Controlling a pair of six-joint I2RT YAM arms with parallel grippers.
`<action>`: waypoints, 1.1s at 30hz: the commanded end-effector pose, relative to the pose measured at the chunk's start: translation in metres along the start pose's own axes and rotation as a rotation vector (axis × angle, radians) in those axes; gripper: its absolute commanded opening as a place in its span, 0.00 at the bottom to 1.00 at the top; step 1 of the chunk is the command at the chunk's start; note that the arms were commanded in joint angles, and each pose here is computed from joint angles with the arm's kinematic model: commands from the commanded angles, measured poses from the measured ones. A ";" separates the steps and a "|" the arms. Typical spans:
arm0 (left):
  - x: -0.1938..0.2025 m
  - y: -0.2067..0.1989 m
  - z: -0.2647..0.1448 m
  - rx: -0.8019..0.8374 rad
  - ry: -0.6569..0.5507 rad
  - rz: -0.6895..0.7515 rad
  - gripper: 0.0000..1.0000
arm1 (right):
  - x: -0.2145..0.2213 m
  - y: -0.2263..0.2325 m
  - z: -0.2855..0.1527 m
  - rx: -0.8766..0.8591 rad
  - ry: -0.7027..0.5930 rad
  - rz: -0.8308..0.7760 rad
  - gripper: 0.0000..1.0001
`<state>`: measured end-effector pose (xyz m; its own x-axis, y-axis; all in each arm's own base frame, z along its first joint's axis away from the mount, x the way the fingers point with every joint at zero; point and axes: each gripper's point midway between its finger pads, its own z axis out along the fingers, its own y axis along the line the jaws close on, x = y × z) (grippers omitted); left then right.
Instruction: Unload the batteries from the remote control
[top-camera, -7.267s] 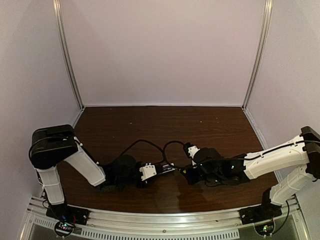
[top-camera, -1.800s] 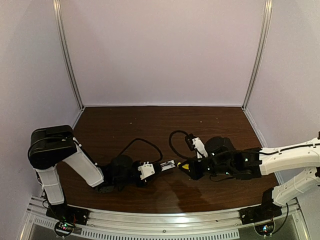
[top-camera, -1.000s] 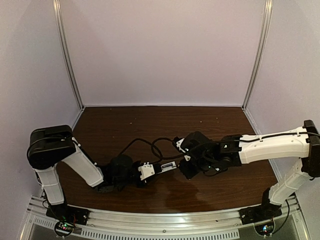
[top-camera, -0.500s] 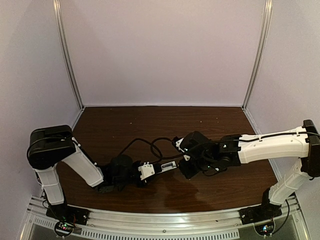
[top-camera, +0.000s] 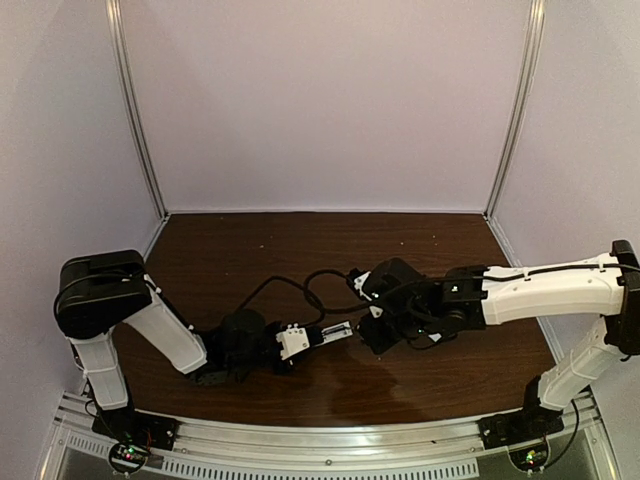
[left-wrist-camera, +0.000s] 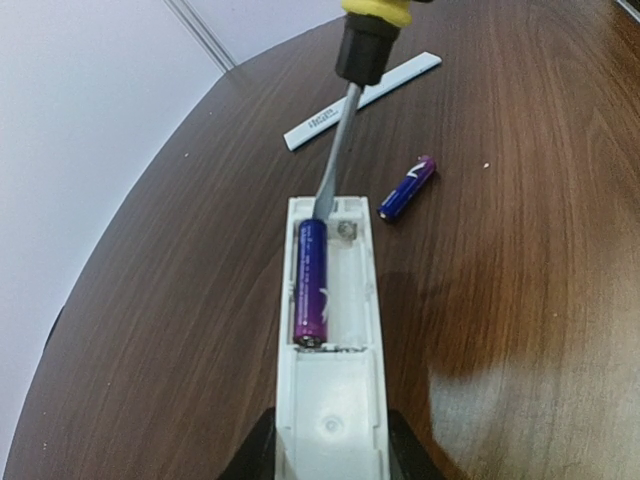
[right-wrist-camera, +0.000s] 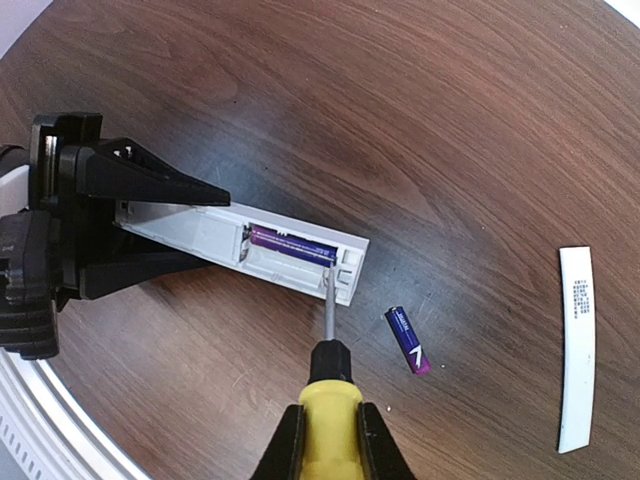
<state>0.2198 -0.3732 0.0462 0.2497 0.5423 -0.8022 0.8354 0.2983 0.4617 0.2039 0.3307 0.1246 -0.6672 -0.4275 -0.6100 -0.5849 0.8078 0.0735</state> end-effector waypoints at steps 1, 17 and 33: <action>-0.019 0.010 0.000 -0.036 -0.066 -0.014 0.00 | -0.016 -0.002 -0.011 0.012 -0.047 0.023 0.00; -0.019 0.011 -0.001 -0.036 -0.066 -0.014 0.00 | -0.011 0.002 0.001 0.007 -0.026 0.014 0.00; -0.022 0.010 -0.002 -0.030 -0.079 -0.019 0.00 | -0.003 0.026 0.009 -0.121 -0.009 0.008 0.00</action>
<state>0.2204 -0.3728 0.0461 0.2476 0.5435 -0.8021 0.8343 0.3012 0.4617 0.2016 0.3470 0.1247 -0.6707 -0.4153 -0.6146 -0.6048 0.7859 0.1290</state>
